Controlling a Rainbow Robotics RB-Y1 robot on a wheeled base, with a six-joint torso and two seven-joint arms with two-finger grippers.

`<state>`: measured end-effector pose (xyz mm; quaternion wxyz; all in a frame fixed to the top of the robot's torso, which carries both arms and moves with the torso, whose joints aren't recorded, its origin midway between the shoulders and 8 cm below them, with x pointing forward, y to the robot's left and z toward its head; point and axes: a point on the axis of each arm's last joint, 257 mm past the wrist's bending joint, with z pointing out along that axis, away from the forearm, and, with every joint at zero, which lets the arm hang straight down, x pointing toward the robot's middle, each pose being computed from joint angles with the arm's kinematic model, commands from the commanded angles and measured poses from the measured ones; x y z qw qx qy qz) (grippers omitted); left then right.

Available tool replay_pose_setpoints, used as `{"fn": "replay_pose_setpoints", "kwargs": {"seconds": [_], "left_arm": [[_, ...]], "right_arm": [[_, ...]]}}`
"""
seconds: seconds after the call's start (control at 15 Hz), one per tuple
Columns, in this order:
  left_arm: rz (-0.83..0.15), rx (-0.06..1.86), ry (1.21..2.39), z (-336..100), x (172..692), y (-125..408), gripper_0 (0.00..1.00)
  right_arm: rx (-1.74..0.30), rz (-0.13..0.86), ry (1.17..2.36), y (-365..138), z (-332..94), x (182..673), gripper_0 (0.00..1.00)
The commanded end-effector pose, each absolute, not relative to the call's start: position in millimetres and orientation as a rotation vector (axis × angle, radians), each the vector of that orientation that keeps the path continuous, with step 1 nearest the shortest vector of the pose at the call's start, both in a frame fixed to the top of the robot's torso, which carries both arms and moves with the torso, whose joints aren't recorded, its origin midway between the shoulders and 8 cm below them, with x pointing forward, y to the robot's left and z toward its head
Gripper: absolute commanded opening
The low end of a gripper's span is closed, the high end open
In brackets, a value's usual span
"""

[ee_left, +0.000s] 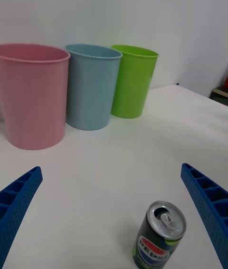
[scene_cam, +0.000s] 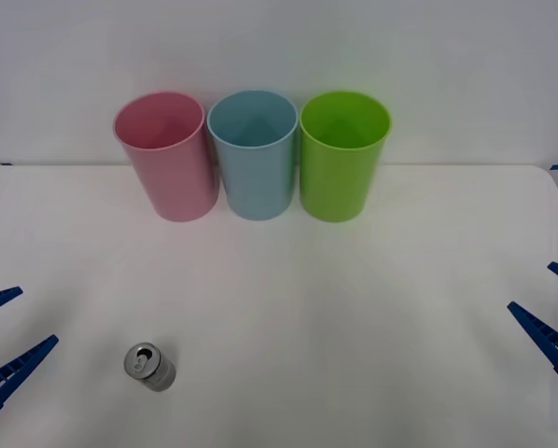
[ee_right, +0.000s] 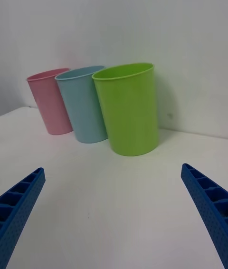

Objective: Grasp the object on the table and drop it into the matching bin: aluminum can to the light blue bin, PET bottle to the pink bin.

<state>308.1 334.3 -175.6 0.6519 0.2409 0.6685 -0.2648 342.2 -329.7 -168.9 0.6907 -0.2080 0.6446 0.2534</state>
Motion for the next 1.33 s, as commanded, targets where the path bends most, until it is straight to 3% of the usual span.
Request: {"fn": "replay_pose_setpoints", "kwargs": {"seconds": [0.07,0.8,1.33], "left_arm": [[-0.623,0.590,1.540,-186.2,298.0,342.9,1.00],[-0.505,0.863,1.566,-242.0,279.0,354.9,1.00],[-0.554,0.898,1.576,-279.2,264.4,330.5,1.00]], "right_arm": [[-0.465,0.567,1.441,-329.7,-168.9,342.3,1.00],[-0.465,0.567,1.441,-329.7,-168.9,342.3,1.00],[-0.465,0.567,1.441,-329.7,-168.9,342.3,1.00]]}}
